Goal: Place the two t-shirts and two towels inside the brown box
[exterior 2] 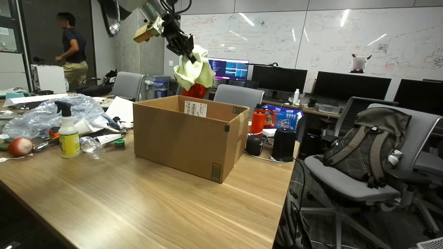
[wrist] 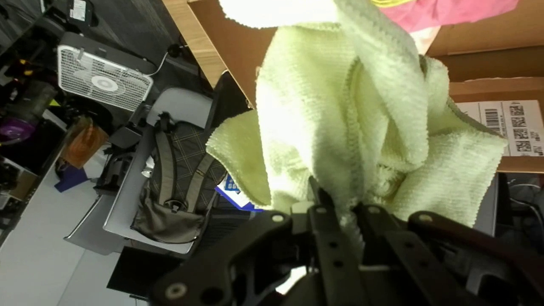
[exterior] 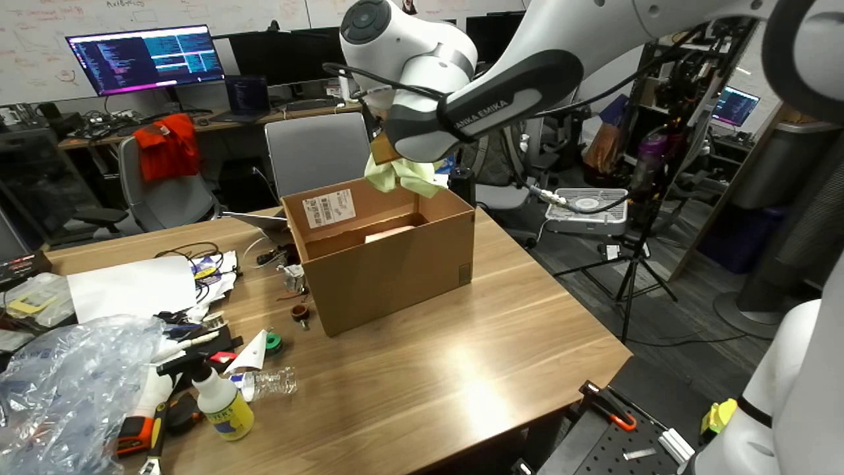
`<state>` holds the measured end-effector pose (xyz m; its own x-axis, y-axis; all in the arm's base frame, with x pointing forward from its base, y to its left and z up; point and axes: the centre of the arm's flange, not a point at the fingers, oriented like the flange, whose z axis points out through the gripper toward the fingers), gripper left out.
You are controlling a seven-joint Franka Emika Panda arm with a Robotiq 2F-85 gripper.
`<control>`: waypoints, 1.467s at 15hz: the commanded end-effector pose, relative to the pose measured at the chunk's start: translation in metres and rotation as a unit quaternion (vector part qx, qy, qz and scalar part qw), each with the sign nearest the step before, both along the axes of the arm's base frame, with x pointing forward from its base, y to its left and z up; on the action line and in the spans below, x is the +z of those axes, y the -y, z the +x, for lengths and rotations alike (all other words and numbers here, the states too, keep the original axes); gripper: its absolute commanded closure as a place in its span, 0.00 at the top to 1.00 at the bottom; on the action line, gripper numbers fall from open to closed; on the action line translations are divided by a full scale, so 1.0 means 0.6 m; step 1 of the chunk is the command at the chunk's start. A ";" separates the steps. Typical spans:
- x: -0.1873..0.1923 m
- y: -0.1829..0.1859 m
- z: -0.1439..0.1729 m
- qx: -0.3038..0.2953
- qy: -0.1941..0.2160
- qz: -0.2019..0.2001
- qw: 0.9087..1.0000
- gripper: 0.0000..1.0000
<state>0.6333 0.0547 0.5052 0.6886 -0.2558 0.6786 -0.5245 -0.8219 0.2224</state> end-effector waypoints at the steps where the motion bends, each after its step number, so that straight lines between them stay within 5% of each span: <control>1: 0.034 -0.003 0.085 0.025 -0.016 0.024 0.999 0.02; 7: 0.029 -0.020 0.161 0.070 -0.087 0.087 0.990 0.03; 15: 0.028 -0.013 0.207 0.063 -0.135 0.094 0.984 0.04; 17: 0.028 -0.011 0.210 0.067 -0.143 0.095 0.983 0.36; 22: 0.026 -0.010 0.203 0.071 -0.155 0.083 0.982 0.75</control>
<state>0.7430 0.0596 0.5073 0.8840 -0.2488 0.3957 -0.3491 -0.9144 0.2049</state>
